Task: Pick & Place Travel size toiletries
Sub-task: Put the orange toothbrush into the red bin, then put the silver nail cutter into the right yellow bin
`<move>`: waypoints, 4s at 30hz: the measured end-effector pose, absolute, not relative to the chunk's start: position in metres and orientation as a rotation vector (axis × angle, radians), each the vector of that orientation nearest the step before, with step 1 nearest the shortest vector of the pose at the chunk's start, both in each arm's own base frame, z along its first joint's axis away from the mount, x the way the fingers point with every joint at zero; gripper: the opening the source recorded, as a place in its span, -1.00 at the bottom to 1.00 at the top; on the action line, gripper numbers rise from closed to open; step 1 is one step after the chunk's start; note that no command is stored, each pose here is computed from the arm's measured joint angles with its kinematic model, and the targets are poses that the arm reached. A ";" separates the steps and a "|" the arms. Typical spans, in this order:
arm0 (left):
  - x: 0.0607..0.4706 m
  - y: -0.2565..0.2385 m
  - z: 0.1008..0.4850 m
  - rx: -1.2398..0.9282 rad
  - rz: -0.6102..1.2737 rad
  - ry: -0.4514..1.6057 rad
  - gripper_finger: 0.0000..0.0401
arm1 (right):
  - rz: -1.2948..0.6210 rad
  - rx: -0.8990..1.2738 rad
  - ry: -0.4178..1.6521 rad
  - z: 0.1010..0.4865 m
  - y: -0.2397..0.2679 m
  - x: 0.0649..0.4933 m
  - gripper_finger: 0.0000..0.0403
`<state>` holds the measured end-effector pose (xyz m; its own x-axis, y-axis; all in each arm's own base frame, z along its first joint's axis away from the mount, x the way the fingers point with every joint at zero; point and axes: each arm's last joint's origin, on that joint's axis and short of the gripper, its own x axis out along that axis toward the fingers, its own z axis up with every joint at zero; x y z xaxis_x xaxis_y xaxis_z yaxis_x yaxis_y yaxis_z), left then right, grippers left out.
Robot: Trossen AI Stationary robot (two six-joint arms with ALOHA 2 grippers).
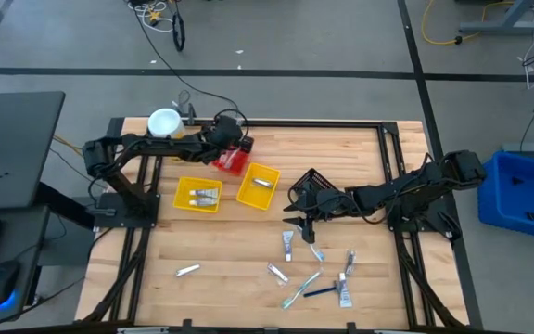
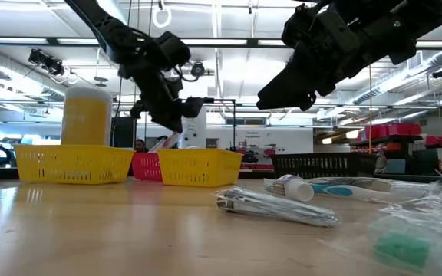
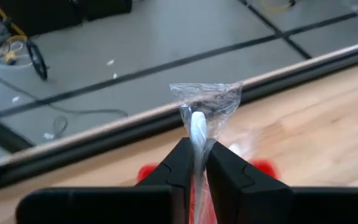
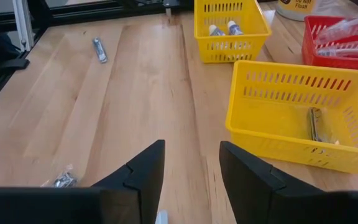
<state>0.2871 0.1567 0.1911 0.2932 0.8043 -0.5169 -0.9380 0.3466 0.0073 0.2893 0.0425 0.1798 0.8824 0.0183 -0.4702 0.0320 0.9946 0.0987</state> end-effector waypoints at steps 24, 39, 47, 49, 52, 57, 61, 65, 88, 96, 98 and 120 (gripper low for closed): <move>0.285 0.153 0.185 -0.376 1.046 0.538 -0.32 | -0.012 0.122 0.490 0.180 0.042 0.289 -0.19; 0.260 0.131 0.232 -0.357 1.005 0.523 -0.37 | -0.151 0.128 0.366 0.189 0.039 0.293 -0.23; 0.265 0.078 0.245 -0.345 0.715 0.590 -0.45 | -0.145 0.163 0.365 0.189 0.039 0.294 -0.25; 0.271 0.058 0.245 -0.305 0.631 0.600 -0.47 | -0.142 0.161 0.369 0.189 0.040 0.293 -0.24; 0.275 0.031 0.245 -0.265 0.530 0.615 -0.50 | -0.132 0.141 0.417 0.185 0.043 0.291 -0.18; 0.277 -0.004 0.245 -0.225 0.408 0.627 -0.51 | -0.079 0.126 0.528 0.176 0.048 0.286 -0.03; 0.278 -0.021 0.244 -0.232 0.358 0.625 -0.51 | -0.003 0.146 0.565 0.174 0.055 0.283 0.08; 0.280 -0.031 0.244 -0.225 0.323 0.612 -0.51 | 0.070 0.151 0.568 0.174 0.066 0.282 0.13; 0.301 -0.039 0.221 -0.188 0.273 0.617 -0.24 | 0.136 0.131 0.755 0.160 0.095 0.262 0.04; 0.303 -0.044 0.219 -0.183 0.249 0.621 -0.25 | 0.129 0.131 0.781 0.158 0.095 0.260 0.01; 0.303 -0.045 0.220 -0.185 0.217 0.622 -0.25 | 0.130 0.131 0.783 0.158 0.095 0.260 -0.01; 0.259 -0.117 0.198 -0.516 -0.052 1.097 -0.25 | 0.124 0.130 0.775 0.159 0.095 0.260 -0.12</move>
<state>0.2586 -0.1171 0.1979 0.4678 -0.2900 -0.8349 -0.2098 0.8812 -0.4237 0.2603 0.0953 0.1587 0.7082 0.1592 -0.6879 -0.0637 0.9847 0.1624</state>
